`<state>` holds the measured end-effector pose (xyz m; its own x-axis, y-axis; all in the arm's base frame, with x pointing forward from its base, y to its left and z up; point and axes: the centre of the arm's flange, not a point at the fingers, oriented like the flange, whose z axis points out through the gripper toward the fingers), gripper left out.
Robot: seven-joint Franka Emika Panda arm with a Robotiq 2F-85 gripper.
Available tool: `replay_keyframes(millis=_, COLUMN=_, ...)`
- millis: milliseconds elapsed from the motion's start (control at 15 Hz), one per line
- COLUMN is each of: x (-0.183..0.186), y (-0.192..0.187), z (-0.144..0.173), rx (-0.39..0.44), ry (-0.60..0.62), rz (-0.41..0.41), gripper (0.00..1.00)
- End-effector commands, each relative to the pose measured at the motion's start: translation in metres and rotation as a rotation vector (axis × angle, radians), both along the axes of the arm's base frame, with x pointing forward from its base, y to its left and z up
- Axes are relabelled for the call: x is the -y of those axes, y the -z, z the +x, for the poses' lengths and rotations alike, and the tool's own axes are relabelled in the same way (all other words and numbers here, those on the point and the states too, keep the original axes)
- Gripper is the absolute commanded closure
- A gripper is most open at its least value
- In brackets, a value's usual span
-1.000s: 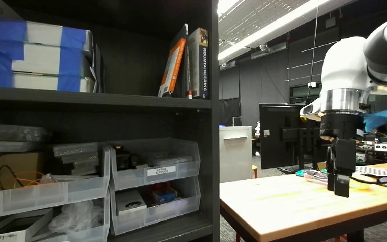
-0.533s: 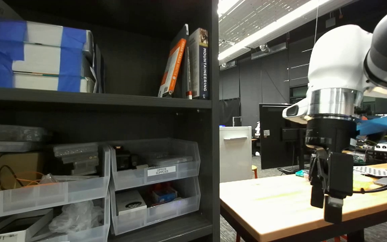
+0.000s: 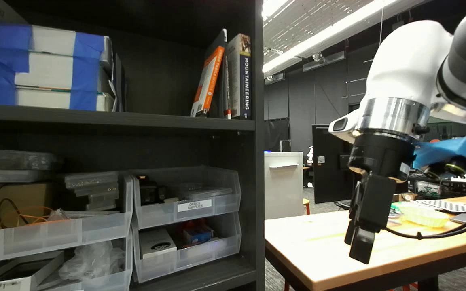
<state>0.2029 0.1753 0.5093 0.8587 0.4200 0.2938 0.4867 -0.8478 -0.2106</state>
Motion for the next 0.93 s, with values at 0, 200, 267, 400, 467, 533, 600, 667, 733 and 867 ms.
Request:
replay_keyframes(millis=0, x=-0.012, y=-0.011, z=-0.002, rx=0.038, ry=0.044, rz=0.058, gripper=0.00)
replay_keyframes(millis=200, x=-0.013, y=-0.022, z=-0.012, rx=0.102, ry=0.065, rz=0.112, gripper=0.00)
replay_keyframes(millis=267, x=-0.014, y=-0.025, z=-0.016, rx=0.117, ry=0.068, rz=0.127, gripper=0.00)
replay_keyframes(millis=400, x=-0.015, y=-0.031, z=-0.024, rx=0.144, ry=0.071, rz=0.152, gripper=0.00)
replay_keyframes(millis=467, x=-0.016, y=-0.035, z=-0.028, rx=0.157, ry=0.075, rz=0.168, gripper=0.00)
replay_keyframes(millis=533, x=-0.016, y=-0.037, z=-0.032, rx=0.171, ry=0.077, rz=0.182, gripper=0.00)
replay_keyframes(millis=600, x=-0.017, y=-0.039, z=-0.035, rx=0.187, ry=0.080, rz=0.196, gripper=0.00)
replay_keyframes(millis=667, x=-0.017, y=-0.042, z=-0.039, rx=0.207, ry=0.086, rz=0.215, gripper=0.00)
replay_keyframes(millis=733, x=-0.017, y=-0.044, z=-0.042, rx=0.223, ry=0.090, rz=0.229, gripper=0.00)
replay_keyframes(millis=867, x=-0.019, y=-0.047, z=-0.044, rx=0.267, ry=0.111, rz=0.262, gripper=0.00)
